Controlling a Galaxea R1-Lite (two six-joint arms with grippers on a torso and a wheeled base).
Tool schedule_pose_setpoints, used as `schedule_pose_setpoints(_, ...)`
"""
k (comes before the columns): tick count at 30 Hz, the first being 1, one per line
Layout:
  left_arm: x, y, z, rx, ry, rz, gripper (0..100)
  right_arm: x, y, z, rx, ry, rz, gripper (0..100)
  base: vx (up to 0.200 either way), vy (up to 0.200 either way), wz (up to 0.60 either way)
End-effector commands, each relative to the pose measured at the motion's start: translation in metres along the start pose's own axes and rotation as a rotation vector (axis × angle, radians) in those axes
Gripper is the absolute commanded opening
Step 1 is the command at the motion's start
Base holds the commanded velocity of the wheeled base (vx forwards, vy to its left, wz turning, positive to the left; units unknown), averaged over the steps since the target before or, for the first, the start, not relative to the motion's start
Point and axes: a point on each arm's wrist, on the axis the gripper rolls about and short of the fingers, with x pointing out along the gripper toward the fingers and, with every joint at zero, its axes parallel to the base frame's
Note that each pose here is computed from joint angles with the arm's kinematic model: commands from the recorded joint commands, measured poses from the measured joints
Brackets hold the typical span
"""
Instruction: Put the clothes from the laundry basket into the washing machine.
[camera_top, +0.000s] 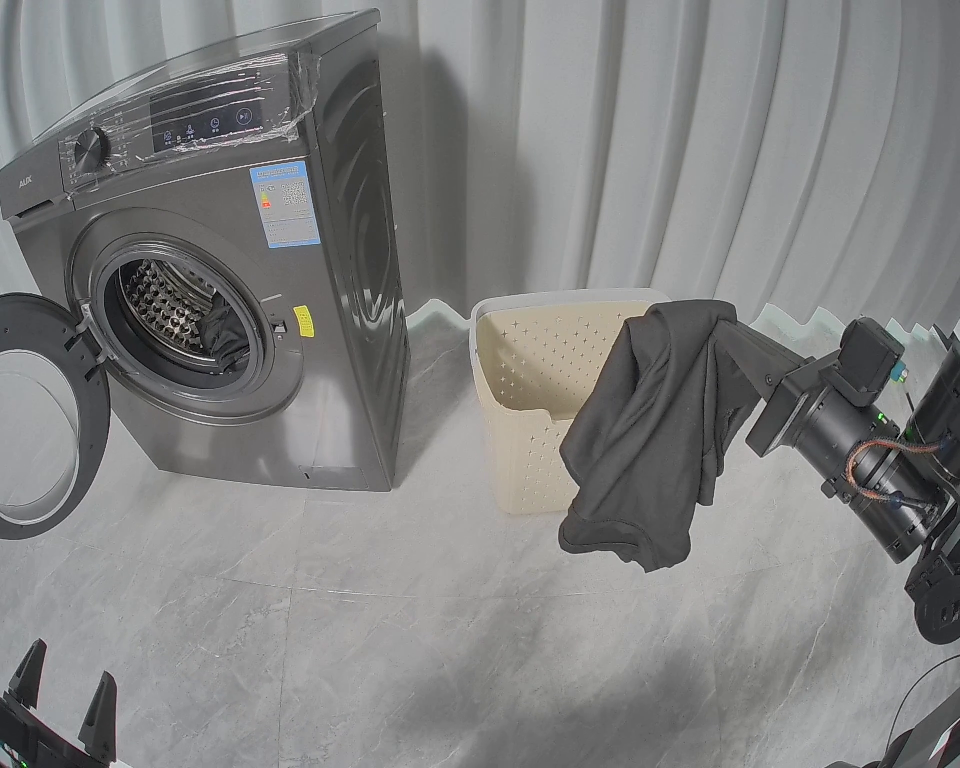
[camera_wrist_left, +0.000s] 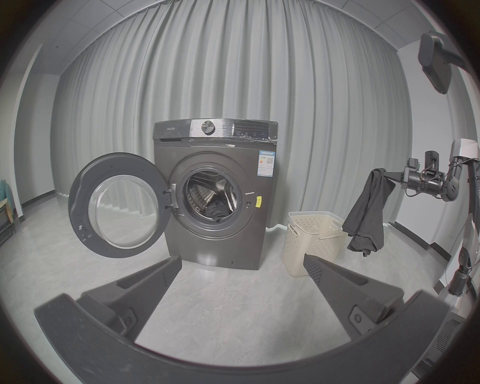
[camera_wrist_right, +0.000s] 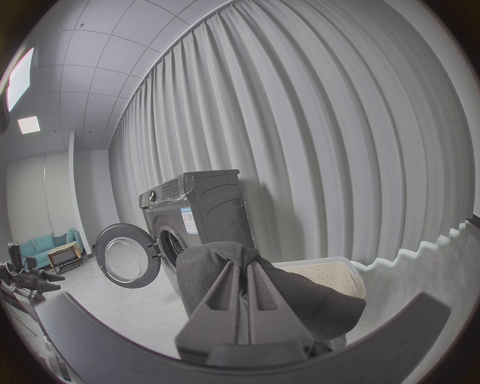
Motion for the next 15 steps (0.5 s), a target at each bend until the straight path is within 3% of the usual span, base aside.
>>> schedule_pose_setpoints(1, -0.0008, 0.0002, -0.0025, 0.001, -0.009, 0.0, 100, 0.0003, 0.0002, -0.0001, 0.001, 0.0, 0.001, 0, 0.0, 0.2, 0.0)
schedule_pose_setpoints(15, -0.0008, 0.0001, -0.0027, 0.005, -0.007, -0.006, 100, 0.0003, 0.0001, -0.0009, 0.0, 0.003, 0.001, 0, 0.0, 0.2, 0.0)
